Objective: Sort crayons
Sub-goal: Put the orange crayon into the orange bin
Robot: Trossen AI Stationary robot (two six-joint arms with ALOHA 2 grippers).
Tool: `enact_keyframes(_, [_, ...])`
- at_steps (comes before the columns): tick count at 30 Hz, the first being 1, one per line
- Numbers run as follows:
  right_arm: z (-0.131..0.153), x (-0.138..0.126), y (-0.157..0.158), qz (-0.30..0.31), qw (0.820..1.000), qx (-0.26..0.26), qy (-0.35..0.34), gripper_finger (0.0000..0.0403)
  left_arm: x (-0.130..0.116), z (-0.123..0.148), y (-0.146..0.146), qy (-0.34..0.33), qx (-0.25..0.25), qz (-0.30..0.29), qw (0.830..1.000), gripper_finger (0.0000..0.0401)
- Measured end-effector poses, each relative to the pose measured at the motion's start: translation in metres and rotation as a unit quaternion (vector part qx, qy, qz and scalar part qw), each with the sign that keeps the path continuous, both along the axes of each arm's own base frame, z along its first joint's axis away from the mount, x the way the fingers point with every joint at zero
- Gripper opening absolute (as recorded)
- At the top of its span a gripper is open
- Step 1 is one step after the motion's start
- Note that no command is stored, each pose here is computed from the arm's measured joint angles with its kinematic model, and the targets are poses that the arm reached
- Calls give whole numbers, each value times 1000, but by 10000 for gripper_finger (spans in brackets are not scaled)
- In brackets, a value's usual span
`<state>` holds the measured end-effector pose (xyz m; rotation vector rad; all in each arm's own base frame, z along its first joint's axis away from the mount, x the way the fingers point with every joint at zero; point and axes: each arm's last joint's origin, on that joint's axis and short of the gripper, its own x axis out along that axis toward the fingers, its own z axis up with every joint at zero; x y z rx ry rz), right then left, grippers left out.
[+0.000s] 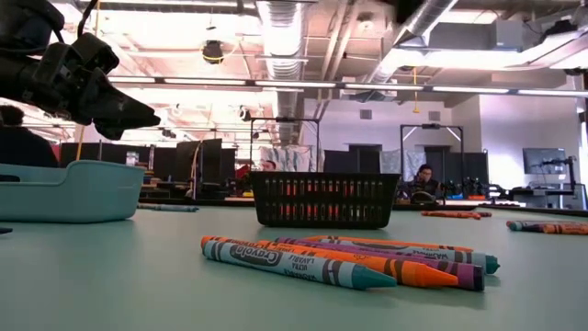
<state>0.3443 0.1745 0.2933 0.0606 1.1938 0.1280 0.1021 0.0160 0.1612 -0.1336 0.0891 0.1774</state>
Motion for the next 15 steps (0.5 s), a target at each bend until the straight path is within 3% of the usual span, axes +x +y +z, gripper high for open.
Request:
enact_keyframes(4, [-9,-27,32,24,999,-8,40,121,0,0,0,0,0,0,1000,125])
enact_keyframes(12, [-8,-84,73,82,989,-72,98,121,0,0,0,0,0,0,1000,125])
enact_keyframes(15, [-7,-101,72,67,981,-139,113,121,0,0,0,0,0,0,1000,125])
